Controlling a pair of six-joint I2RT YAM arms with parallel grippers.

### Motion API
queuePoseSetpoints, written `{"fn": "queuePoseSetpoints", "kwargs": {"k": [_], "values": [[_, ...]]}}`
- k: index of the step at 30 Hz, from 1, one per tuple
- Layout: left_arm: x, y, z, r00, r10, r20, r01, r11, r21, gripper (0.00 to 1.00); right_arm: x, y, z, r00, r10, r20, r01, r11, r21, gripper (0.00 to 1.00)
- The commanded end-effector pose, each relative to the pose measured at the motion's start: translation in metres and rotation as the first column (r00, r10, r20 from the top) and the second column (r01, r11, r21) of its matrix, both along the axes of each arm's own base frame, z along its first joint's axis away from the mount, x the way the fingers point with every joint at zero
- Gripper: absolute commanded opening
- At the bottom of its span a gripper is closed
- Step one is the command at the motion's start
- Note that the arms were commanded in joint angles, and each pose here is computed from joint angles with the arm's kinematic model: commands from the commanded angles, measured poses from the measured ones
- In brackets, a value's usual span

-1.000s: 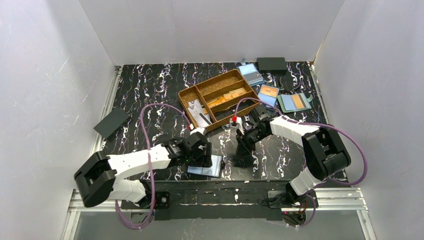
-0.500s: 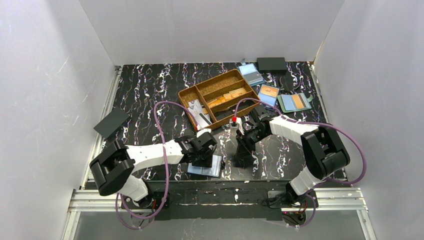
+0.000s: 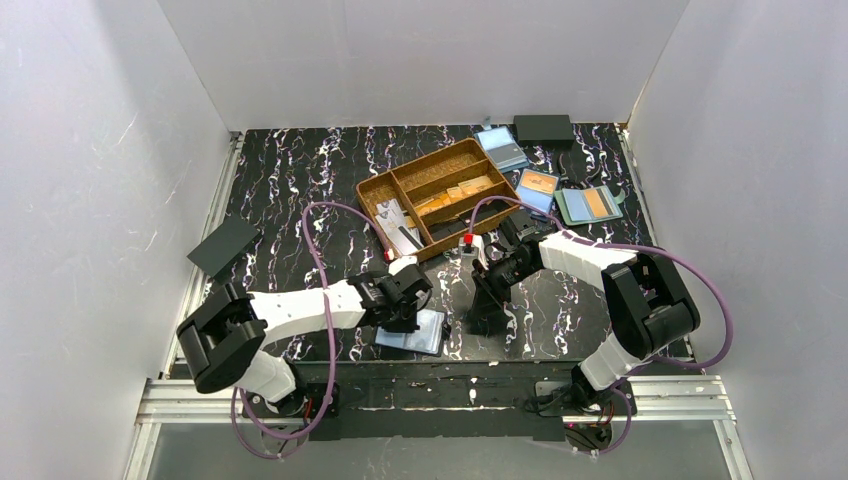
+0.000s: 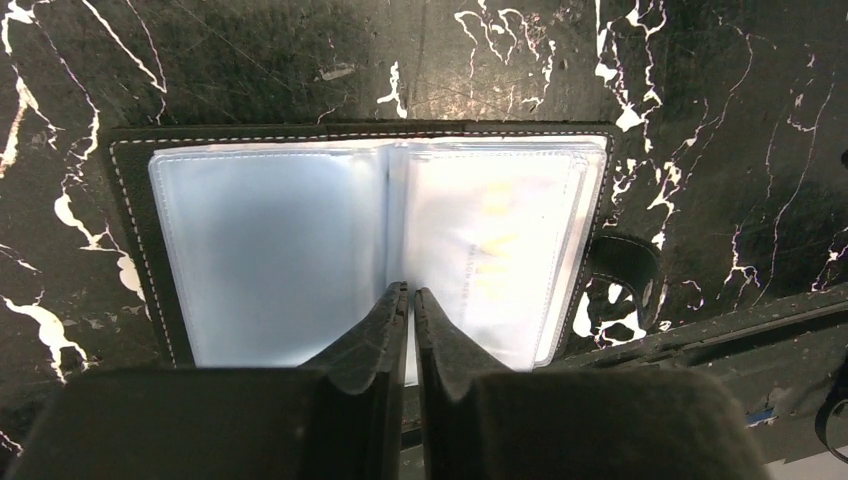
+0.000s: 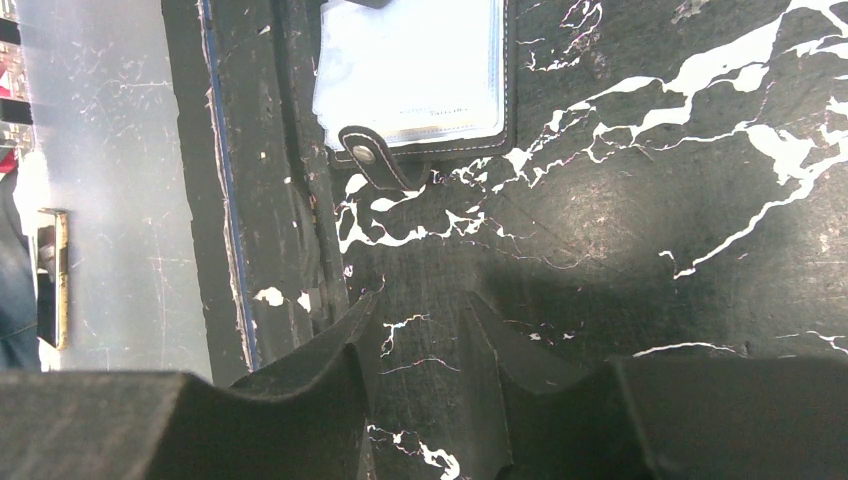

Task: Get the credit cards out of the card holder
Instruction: Remove the credit card from the card holder.

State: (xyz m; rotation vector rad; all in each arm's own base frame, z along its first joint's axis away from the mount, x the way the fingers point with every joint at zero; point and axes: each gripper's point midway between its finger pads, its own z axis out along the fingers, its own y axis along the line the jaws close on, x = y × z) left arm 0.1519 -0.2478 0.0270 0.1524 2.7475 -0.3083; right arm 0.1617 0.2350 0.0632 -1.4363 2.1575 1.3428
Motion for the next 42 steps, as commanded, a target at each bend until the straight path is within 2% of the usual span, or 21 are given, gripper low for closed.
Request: {"fn": "queuePoseSetpoints", "kwargs": {"k": [1, 3, 15, 21, 23, 26, 27, 29, 35, 39, 42], "values": [[0.006, -0.004, 0.008, 0.998, 0.046, 0.043, -0.044, 0.997, -0.06, 0.04, 0.005, 0.007, 0.013, 1.0, 0.018, 0.02, -0.018, 0.999, 0.041, 0.41], [0.009, -0.01, 0.01, 0.997, 0.072, 0.042, -0.067, 0.992, -0.109, 0.0, 0.004, 0.007, 0.013, 1.0, 0.018, 0.02, -0.019, 0.999, 0.043, 0.41], [0.031, -0.056, 0.028, 0.987, 0.159, 0.026, -0.136, 0.91, -0.391, 0.0, 0.003, 0.009, 0.02, 0.999, 0.021, 0.027, -0.023, 0.998, 0.064, 0.41], [0.039, -0.065, 0.036, 0.983, 0.178, 0.035, -0.147, 0.894, -0.423, 0.0, 0.003, 0.01, 0.023, 0.999, 0.023, 0.027, -0.025, 0.997, 0.076, 0.42], [0.038, -0.062, 0.039, 0.989, 0.13, 0.067, -0.093, 0.914, -0.394, 0.03, 0.002, 0.01, 0.024, 0.999, 0.023, 0.03, -0.026, 0.996, 0.08, 0.43], [0.031, -0.052, 0.041, 0.995, 0.044, 0.087, -0.015, 0.949, -0.315, 0.33, 0.002, 0.01, 0.025, 0.999, 0.023, 0.028, -0.025, 0.996, 0.083, 0.43], [0.026, -0.048, 0.04, 0.997, 0.015, 0.081, 0.009, 0.959, -0.285, 0.4, 0.002, 0.011, 0.026, 0.999, 0.023, 0.028, -0.026, 0.996, 0.084, 0.43], [0.019, -0.044, 0.041, 0.996, -0.033, 0.085, 0.051, 0.973, -0.225, 0.47, 0.002, 0.011, 0.026, 0.999, 0.024, 0.026, -0.026, 0.996, 0.085, 0.43], [0.003, -0.034, 0.03, 0.988, -0.131, 0.083, 0.13, 0.991, 0.01, 0.53, 0.003, 0.01, 0.023, 0.999, 0.023, 0.024, -0.024, 0.997, 0.077, 0.43], [0.004, -0.033, 0.024, 0.984, -0.155, 0.084, 0.146, 0.984, 0.104, 0.52, 0.003, 0.01, 0.022, 0.999, 0.023, 0.023, -0.024, 0.997, 0.072, 0.43], [0.006, -0.033, 0.023, 0.983, -0.165, 0.082, 0.154, 0.979, 0.131, 0.52, 0.003, 0.01, 0.021, 0.999, 0.023, 0.023, -0.025, 0.997, 0.071, 0.42]]}}
